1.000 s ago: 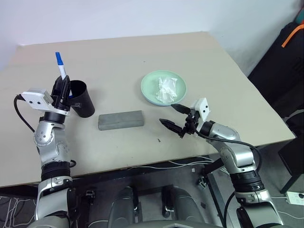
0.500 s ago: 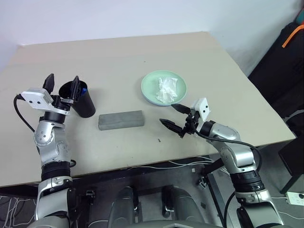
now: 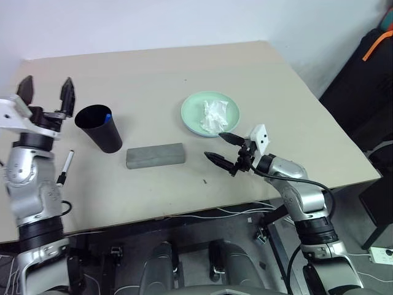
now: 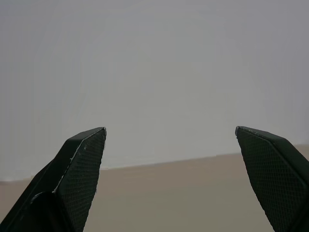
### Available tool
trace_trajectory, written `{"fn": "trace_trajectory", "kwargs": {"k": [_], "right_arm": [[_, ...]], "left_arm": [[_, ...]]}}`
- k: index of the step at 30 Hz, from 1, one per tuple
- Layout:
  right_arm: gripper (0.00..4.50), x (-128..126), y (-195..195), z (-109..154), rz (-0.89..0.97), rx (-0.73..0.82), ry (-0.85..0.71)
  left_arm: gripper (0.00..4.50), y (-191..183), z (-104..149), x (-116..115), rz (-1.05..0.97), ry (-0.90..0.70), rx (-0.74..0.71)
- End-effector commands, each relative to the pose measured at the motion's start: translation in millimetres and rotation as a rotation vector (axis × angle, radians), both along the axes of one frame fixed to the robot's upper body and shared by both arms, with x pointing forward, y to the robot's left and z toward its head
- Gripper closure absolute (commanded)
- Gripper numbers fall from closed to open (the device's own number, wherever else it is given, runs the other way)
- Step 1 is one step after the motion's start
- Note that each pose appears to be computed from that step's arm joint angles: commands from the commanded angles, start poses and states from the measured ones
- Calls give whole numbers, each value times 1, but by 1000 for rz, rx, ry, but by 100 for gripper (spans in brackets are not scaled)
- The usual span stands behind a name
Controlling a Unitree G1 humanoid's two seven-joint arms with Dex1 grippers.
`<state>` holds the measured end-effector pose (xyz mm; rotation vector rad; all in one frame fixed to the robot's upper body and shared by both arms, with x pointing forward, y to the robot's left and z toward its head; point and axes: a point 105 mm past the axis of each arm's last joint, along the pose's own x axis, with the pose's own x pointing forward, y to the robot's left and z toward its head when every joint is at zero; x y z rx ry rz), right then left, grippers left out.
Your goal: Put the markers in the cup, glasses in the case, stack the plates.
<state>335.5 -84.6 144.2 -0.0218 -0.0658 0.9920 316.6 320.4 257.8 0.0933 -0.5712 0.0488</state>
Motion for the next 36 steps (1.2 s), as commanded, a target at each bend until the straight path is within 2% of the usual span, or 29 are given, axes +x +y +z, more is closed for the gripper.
{"fn": "trace_trajectory", "kwargs": {"k": [1, 6, 9, 11, 14, 16, 18, 24, 32, 36], "right_arm": [[0, 1, 2, 16, 44, 32, -40], [0, 1, -2, 21, 86, 17, -50], [0, -8, -1, 15, 156, -45, -48], [0, -13, 0, 20, 200, -13, -36], [0, -13, 1, 19, 217, -4, -3], [0, -17, 1, 16, 242, -21, 20], [0, -18, 0, 18, 247, -4, 44], [0, -25, -1, 33, 276, 22, -16], [0, -28, -2, 71, 234, 50, -228], [0, -30, -7, 85, 215, 155, -300]], "left_arm": [[1, 28, 2, -19, 141, 58, 0], [1, 52, -2, -39, 228, 120, -51], [1, 57, -23, -42, 230, 269, -78], [1, 58, -48, -43, 241, 410, -103], [1, 46, -77, -43, 154, 569, -178], [1, 41, -95, -45, 154, 696, -155], [1, 41, -102, -45, 166, 759, -137], [1, 46, -111, -40, 174, 822, -130], [1, 41, -128, -30, 143, 875, -134], [1, 35, -133, -22, 120, 879, -152]]}}
